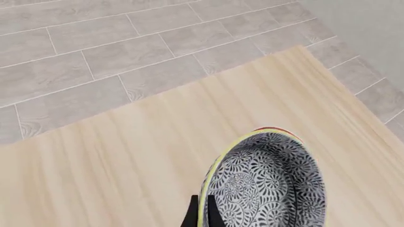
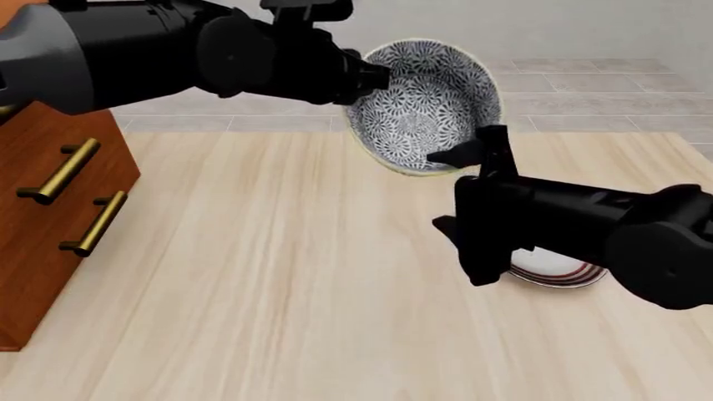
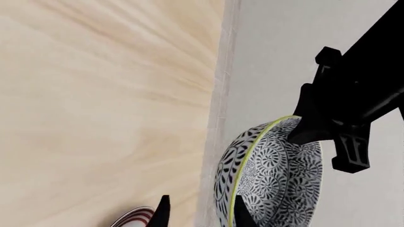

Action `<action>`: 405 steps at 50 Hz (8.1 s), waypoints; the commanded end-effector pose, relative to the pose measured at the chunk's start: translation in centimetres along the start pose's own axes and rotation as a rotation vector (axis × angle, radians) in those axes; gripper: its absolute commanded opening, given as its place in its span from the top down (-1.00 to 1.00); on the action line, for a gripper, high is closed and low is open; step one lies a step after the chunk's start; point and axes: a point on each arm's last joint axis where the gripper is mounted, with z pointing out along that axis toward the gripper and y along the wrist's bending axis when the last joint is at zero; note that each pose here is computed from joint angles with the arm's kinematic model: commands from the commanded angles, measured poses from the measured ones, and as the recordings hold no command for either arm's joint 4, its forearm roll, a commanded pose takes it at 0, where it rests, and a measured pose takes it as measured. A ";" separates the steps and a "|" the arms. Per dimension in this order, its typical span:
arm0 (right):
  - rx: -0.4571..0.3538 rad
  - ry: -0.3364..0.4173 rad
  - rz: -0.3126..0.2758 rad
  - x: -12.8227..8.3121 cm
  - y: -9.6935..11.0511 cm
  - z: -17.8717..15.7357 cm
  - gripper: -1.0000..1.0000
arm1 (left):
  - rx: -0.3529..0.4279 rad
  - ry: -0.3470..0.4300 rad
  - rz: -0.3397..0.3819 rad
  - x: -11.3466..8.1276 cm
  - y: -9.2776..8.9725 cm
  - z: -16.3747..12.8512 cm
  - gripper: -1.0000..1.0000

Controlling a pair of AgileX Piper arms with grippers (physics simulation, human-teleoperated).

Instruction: Put the bowl on top of the cabinet.

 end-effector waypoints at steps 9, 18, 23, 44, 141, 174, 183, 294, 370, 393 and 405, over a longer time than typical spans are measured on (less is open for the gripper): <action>-0.013 0.007 0.033 0.1 0.3 0.0 -1.00 | -0.010 -0.031 -0.011 -0.5 0.7 -0.3 1.00; -0.013 0.007 0.033 0.1 0.3 0.0 -1.00 | -0.020 -0.036 -0.012 -0.4 1.2 -0.2 1.00; -0.013 0.007 0.033 0.1 0.3 0.0 -1.00 | -0.026 -0.043 -0.018 -0.5 1.5 -0.3 1.00; -0.013 0.007 0.033 0.1 0.3 0.0 -1.00 | -0.083 -0.078 -0.042 -0.1 4.4 -0.6 1.00; 0.187 -0.037 0.291 -0.2 -3.6 -9.6 -1.00 | -0.143 -0.234 -0.178 -2.6 6.3 -10.8 1.00; 0.169 -0.044 0.327 -0.4 -3.7 -9.0 -1.00 | -0.215 -0.202 -0.264 -4.8 7.7 -14.1 1.00; 0.161 -0.050 0.336 -0.6 -3.7 -8.4 -1.00 | -0.272 -0.186 -0.279 -5.4 9.0 -15.8 1.00; 0.082 -0.088 0.460 -1.5 -0.7 -3.2 -1.00 | -0.766 -0.337 -0.414 -8.6 16.4 -31.6 1.00; 0.063 -0.099 0.482 -1.8 0.4 -1.9 -1.00 | -1.064 -0.386 -0.466 -7.0 22.2 -36.4 1.00; 0.060 -0.100 0.493 -1.8 0.7 -1.7 -1.00 | -1.069 -0.338 -0.448 -5.0 23.5 -34.9 1.00; 0.058 -0.096 0.497 -1.7 0.7 -1.5 -1.00 | -1.088 -0.329 -0.450 -4.3 24.8 -34.6 1.00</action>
